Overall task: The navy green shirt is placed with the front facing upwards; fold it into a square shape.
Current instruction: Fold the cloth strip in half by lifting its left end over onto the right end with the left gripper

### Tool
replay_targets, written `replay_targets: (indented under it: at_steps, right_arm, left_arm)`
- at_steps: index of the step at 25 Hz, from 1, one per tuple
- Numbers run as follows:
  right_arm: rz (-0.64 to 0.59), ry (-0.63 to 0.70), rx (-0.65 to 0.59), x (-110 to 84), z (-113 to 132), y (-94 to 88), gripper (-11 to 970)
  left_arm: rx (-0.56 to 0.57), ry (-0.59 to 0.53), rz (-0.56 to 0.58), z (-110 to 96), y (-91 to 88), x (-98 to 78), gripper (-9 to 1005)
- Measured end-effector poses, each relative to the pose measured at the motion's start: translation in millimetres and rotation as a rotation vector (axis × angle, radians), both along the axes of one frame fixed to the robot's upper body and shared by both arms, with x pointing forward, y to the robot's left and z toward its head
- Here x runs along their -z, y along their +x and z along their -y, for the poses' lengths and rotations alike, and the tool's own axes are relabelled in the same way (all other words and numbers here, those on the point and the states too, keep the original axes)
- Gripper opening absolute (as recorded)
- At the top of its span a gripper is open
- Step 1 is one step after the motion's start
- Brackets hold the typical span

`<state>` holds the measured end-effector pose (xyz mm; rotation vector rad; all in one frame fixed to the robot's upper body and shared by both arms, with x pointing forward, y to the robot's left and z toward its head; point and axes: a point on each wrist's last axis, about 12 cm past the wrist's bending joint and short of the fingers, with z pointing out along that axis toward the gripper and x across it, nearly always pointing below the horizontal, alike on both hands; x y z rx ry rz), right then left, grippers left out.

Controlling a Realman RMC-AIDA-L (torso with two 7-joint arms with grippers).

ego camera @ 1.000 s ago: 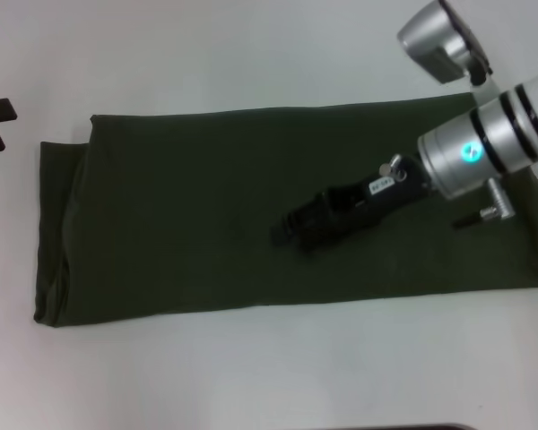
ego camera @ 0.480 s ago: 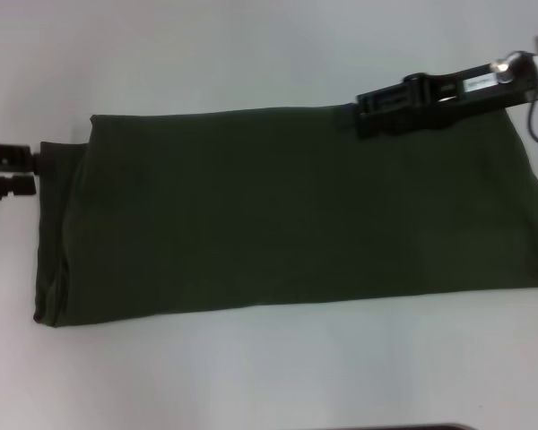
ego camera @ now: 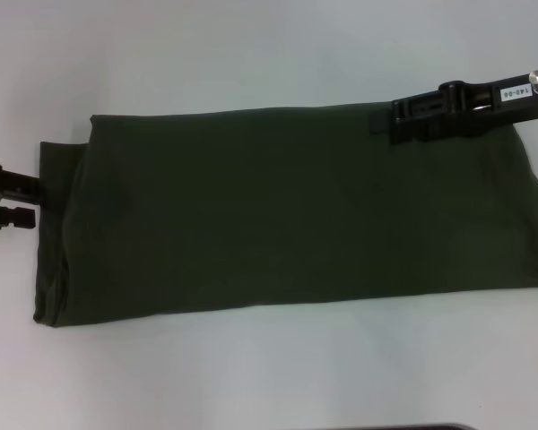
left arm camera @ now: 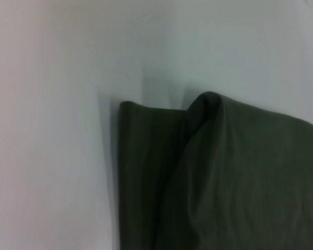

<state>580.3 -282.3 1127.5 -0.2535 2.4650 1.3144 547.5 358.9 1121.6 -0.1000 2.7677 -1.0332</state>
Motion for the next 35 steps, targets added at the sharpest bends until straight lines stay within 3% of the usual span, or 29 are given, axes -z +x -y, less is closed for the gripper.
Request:
replay_targets:
  at_steps: [8, 13, 22, 35]
  right_arm:
    - [-0.012, 0.002, 0.020, 4.0, 7, -4.2, 674]
    - [-0.014, 0.007, 0.027, 4.4, 9, -4.7, 673]
    - [-0.019, 0.008, 0.034, 6.0, 11, -6.3, 673]
    - [-0.020, 0.009, 0.037, 6.9, 9, -6.2, 673]
  left_arm:
    - [0.046, -0.082, -0.037, 27, 3.2, 10.1, 579]
    - [0.039, -0.061, -0.032, 36, 7.3, 18.3, 579]
    - [0.038, 0.014, -0.012, 43, 13.7, 26.6, 579]
    - [-0.004, 0.071, -0.020, 36, 17.7, 27.9, 580]
